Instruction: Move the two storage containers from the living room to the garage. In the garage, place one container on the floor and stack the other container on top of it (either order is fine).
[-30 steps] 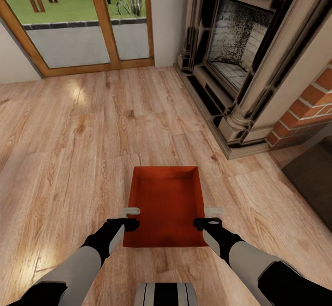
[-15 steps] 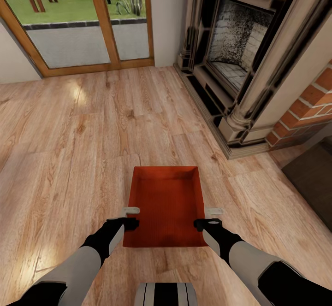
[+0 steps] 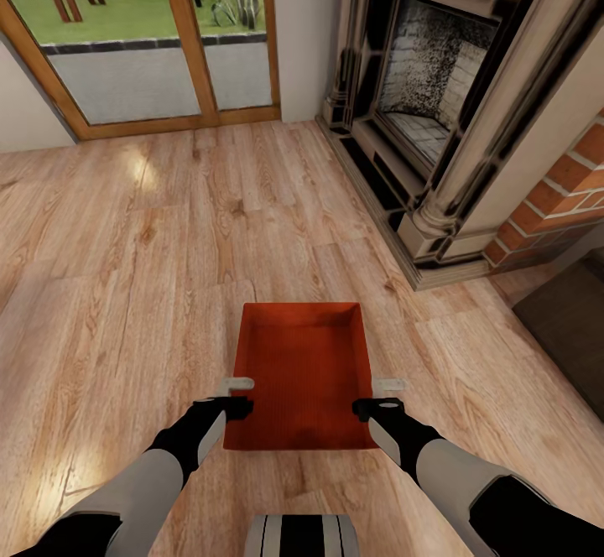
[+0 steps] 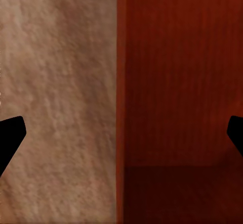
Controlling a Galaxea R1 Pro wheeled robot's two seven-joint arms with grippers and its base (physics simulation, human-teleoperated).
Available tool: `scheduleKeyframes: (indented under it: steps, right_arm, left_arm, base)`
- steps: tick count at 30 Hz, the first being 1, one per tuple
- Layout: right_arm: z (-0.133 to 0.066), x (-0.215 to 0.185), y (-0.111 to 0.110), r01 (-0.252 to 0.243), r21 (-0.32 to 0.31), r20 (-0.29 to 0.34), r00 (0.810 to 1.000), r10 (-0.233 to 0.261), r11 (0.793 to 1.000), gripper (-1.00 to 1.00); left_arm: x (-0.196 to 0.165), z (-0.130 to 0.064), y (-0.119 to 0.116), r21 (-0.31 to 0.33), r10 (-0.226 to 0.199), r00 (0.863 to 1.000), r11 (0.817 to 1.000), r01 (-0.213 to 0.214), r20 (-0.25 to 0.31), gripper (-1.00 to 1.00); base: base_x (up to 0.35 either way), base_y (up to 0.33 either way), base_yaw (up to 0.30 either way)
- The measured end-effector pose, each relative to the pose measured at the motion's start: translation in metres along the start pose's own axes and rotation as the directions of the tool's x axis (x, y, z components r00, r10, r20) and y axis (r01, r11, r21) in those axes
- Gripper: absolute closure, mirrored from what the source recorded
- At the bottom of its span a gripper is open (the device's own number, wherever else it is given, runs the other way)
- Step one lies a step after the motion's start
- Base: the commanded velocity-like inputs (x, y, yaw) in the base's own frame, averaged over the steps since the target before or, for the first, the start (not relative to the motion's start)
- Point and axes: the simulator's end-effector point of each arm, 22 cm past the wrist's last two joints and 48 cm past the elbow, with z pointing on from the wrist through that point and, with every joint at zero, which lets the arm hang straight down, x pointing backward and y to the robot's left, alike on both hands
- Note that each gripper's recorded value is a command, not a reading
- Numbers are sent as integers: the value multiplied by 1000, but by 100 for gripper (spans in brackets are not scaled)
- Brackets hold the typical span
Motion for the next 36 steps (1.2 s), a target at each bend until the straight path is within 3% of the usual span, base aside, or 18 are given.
scheduleKeyframes:
  steps: [12, 13, 18, 36]
  right_arm:
    - [0, 0, 0, 0, 0, 1, 1000, 0, 1000, -100]
    - [0, 0, 0, 1, 0, 1, 1000, -1, 1000, 100]
    - [0, 0, 4, -11, -11, 0, 1000, 11, 1000, 100]
    - [0, -1, 1, -5, -4, 3, 1000, 5, 1000, 100]
  left_arm:
    - [2, 0, 5, -6, 0, 1000, 1000, 0, -7, -100]
    - [2, 0, 5, -6, 0, 1000, 1000, 0, -7, 100]
    - [4, 1, 2, 7, -20, 1000, 1000, 20, -12, 100]
    - [4, 0, 1, 4, -13, 1000, 1000, 13, -12, 100]
  base:
    - [0, 0, 0]
    - [0, 0, 0]
    - [0, 0, 0]
    - [0, 0, 0]
